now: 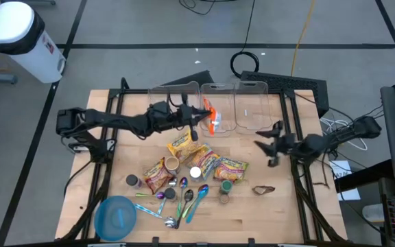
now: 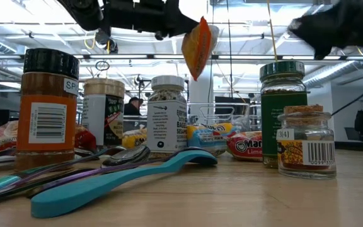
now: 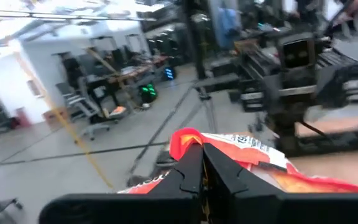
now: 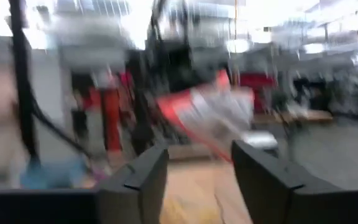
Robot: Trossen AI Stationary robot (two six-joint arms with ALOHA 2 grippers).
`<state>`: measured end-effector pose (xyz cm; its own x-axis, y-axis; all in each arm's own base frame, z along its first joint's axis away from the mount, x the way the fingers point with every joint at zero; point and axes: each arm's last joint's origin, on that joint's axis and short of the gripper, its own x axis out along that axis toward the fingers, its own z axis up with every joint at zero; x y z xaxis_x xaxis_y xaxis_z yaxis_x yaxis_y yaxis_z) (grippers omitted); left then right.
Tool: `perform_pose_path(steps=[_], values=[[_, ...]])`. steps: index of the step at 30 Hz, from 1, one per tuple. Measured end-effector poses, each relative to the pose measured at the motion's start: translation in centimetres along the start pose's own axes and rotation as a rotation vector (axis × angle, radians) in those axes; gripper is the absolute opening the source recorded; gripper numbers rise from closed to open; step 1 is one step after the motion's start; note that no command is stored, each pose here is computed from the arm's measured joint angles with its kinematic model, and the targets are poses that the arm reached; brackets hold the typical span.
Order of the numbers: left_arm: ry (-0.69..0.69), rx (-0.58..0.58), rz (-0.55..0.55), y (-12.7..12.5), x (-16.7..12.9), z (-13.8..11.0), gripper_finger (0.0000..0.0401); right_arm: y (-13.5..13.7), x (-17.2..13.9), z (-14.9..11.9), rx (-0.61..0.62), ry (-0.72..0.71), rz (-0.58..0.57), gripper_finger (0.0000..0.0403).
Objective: Pick & Place Food Item
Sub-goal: Put the orange noodle pack into the right transparent bin
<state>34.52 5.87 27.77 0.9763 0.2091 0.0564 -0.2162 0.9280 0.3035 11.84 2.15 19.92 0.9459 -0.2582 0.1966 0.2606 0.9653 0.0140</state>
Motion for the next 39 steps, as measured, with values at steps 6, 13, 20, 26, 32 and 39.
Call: perform_pose_path(steps=[6,13,20,26,32,39], values=[[0.009,0.037,-0.05,-1.0,0.4,-0.7,0.0011,0.4,5.5,2.0,-0.16,0.121,-0.163,0.0277],[0.013,0.046,-0.039,-0.8,0.4,-0.7,0.0011,-0.5,12.6,4.2,-0.16,0.201,-0.039,0.029],[0.054,0.052,-0.026,-0.9,0.4,-1.1,0.0009,-1.7,15.3,2.2,-0.129,0.29,-0.059,0.0273],[0.071,0.024,-0.028,-0.9,0.4,-1.2,0.0005,-1.7,15.4,2.2,-0.125,0.274,-0.057,0.0224],[0.068,-0.003,-0.027,-0.9,0.4,-1.2,0.0023,-1.2,15.2,2.4,-0.124,0.273,-0.037,0.0122],[0.069,-0.053,-0.029,-1.0,0.4,-1.2,0.0018,-1.0,15.2,2.4,-0.162,0.278,-0.022,0.0012]])
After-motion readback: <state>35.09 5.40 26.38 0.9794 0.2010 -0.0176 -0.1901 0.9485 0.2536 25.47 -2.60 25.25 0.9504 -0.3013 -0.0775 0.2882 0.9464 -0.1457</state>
